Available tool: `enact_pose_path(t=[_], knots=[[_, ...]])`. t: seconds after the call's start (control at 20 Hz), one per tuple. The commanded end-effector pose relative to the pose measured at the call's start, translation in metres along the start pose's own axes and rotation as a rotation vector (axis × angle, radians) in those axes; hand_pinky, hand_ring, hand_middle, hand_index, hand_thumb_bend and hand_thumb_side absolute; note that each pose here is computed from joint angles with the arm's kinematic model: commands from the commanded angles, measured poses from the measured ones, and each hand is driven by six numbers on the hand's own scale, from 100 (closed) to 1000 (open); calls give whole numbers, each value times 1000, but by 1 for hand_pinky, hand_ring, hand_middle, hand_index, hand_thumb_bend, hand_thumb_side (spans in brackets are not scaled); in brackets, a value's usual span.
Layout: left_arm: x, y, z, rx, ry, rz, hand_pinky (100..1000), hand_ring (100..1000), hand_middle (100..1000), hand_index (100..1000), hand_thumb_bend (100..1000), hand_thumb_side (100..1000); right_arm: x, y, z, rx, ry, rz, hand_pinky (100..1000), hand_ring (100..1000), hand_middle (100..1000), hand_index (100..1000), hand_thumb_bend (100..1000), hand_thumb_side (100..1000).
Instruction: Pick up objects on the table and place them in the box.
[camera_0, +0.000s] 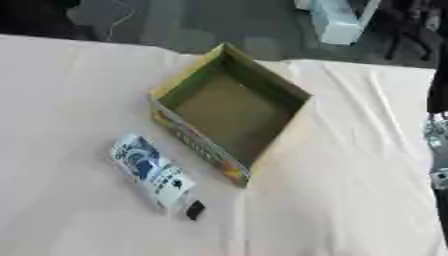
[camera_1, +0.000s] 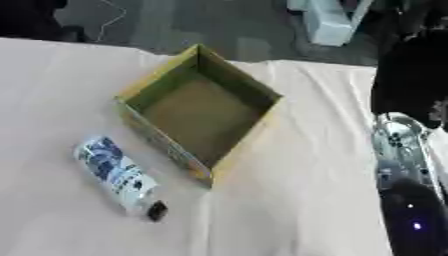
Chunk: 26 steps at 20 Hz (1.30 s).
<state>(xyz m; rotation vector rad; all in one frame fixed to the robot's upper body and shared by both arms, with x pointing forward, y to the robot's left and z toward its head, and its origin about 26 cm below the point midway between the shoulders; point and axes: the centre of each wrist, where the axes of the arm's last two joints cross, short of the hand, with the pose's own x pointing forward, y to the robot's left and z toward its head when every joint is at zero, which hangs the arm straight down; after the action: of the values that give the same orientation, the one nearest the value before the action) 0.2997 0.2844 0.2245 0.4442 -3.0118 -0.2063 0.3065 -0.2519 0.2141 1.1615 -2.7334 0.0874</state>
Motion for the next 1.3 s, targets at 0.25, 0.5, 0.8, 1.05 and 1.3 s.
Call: enact_pose_path(t=[0.25, 0.5, 0.8, 1.05, 1.3], knots=[[3, 1, -6, 88, -100, 60, 432, 523, 620, 706, 131, 766, 4, 0, -8, 27, -13, 7, 303, 453, 497, 694, 100, 890], [3, 1, -4, 68, -72, 48, 451, 526, 642, 727, 147, 773, 4, 0, -7, 23, -11, 10, 303, 454, 498, 695, 100, 890], [3, 17, -10, -198, 9, -94, 554, 542, 731, 806, 315, 694, 6, -2, -8, 16, -8, 15, 304, 453, 497, 694, 100, 889], [4, 32, -15, -614, 50, -227, 604, 559, 777, 835, 371, 667, 5, -1, -10, 22, -4, 9, 304, 453, 497, 694, 100, 889], [5, 39, -22, -903, 75, -313, 617, 565, 785, 847, 396, 674, 4, -1, -11, 29, 1, 4, 304, 453, 497, 694, 100, 890]])
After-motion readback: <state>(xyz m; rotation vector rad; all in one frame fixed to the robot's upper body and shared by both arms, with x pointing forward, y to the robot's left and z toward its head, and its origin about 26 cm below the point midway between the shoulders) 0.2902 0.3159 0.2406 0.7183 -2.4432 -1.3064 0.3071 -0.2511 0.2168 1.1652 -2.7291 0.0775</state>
